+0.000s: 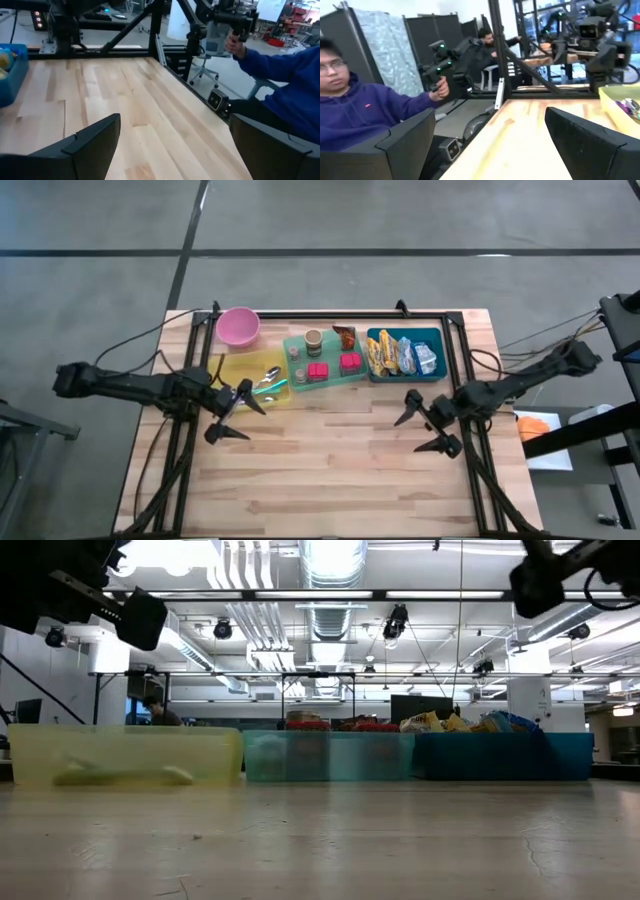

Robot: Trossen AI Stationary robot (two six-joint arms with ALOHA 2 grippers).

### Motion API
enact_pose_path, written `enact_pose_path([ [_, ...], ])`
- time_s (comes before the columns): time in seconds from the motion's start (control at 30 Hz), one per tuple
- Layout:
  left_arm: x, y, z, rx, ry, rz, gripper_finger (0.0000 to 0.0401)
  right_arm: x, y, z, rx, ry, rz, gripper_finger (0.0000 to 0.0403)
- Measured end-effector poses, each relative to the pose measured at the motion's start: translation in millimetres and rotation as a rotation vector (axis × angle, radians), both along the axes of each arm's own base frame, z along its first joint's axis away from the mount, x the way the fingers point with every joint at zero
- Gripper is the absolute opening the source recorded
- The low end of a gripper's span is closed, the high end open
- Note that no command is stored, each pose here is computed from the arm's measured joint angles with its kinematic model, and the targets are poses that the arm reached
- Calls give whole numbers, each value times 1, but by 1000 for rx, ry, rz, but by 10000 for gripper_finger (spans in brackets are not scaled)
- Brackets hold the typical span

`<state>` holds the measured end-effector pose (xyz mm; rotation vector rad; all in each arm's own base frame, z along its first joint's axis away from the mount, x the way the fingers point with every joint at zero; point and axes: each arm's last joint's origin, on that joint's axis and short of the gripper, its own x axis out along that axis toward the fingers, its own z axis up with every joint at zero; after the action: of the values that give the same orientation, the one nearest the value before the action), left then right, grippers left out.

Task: Pick & Place Food Item
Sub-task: Return to Home Position

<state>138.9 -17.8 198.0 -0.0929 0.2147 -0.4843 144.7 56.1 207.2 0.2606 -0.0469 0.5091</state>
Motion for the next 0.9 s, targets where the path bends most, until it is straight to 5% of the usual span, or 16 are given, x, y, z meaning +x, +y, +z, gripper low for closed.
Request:
enact_pose_path([
  [0.47, -23, 1, -4, 1, 1, 8, 381, -30, -6, -26, -12, -26, 15, 372],
  [0.7, -26, 1, -29, 41, 13, 0, 381, -34, -3, -24, -64, -63, 153, 372],
  [0.9, -27, 1, -47, 37, 21, -1, 381, -36, -4, -27, -100, -53, 153, 372],
])
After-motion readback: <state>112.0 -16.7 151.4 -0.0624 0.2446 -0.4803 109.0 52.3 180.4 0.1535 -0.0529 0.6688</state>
